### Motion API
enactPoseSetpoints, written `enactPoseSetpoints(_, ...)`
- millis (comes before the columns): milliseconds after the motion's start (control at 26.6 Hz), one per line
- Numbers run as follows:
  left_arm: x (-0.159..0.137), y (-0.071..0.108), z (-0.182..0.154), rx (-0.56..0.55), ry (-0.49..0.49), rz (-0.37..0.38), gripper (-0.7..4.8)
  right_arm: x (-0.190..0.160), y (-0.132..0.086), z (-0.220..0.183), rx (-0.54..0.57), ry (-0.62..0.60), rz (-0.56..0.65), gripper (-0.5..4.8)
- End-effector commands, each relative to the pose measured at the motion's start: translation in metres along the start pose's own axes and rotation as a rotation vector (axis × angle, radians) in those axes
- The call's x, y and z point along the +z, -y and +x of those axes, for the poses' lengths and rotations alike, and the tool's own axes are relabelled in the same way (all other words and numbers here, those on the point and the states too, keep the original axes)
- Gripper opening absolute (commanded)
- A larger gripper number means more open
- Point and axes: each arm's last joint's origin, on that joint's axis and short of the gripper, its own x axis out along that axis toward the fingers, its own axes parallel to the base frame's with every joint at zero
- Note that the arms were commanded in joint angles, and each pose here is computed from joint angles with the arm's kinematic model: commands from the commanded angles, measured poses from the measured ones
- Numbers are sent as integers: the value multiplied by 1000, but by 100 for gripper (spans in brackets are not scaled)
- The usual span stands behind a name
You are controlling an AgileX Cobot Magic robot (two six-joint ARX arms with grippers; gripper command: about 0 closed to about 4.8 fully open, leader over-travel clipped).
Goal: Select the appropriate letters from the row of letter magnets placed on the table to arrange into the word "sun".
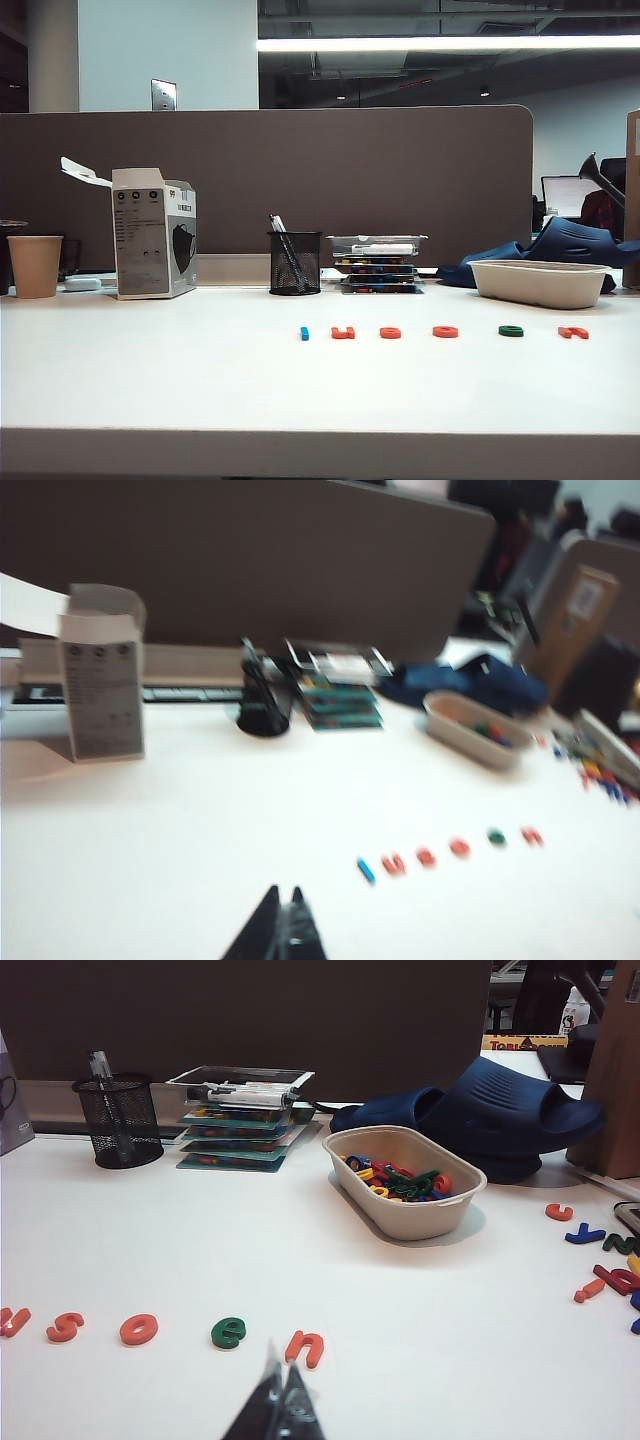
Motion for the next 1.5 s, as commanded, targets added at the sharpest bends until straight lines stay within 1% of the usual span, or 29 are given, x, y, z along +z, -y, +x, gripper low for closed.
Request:
enactPoseSetpoints(38,24,5,-2,-23,-147,29,-5,0,0,0,-2,18,1,3)
enactPoseSetpoints(113,39,8,-1,-51,-214,25,-5,0,0,0,-1,18,1,3)
enactPoseSetpoints(188,59,10,1,-65,-284,3,-5,0,0,0,-1,18,1,3)
enactPoseSetpoints(225,75,11,2,-57,-323,-7,-5,0,0,0,-2,17,1,3)
enactPoseSetpoints(263,84,13,3,-54,-330,-35,-5,0,0,0,-5,17,1,3)
enactPoseSetpoints(300,99,16,3,-44,-327,-81,-5,0,0,0,-5,17,1,3)
enactPoseSetpoints(375,114,20,5,-61,-337,-134,-5,0,0,0,-5,17,1,3)
enactPoseSetpoints(450,122,23,8,-91,-366,-156,-5,0,0,0,-5,17,1,3)
enactPoseSetpoints(563,131,29,17,-118,-455,-187,-5,0,0,0,-18,17,1,3)
enactPoseSetpoints(676,137,34,27,-99,-527,-210,-5,0,1,0,-33,18,0,3)
enactPoseSetpoints(713,138,38,34,-100,-550,-218,-5,0,2,0,-52,19,0,3)
enactPoseSetpoints(788,137,44,53,-111,-595,-251,-5,0,2,0,-56,19,1,3)
enactPoseSetpoints(938,131,50,78,-100,-670,-267,-5,0,2,0,-56,18,1,3)
enactPoseSetpoints(1014,129,52,88,-96,-686,-267,-5,0,2,0,-56,18,1,3)
enactPoseSetpoints(1089,129,54,98,-90,-675,-285,-5,0,2,0,-56,18,1,3)
enactPoseSetpoints(1201,134,58,115,-103,-596,-336,-5,0,2,0,-56,12,2,3)
enactPoseSetpoints(1389,131,61,127,-97,-606,-331,-5,-1,2,0,-56,10,2,3)
enactPoseSetpoints(1501,128,66,130,-103,-597,-340,-5,-1,2,0,-56,10,2,3)
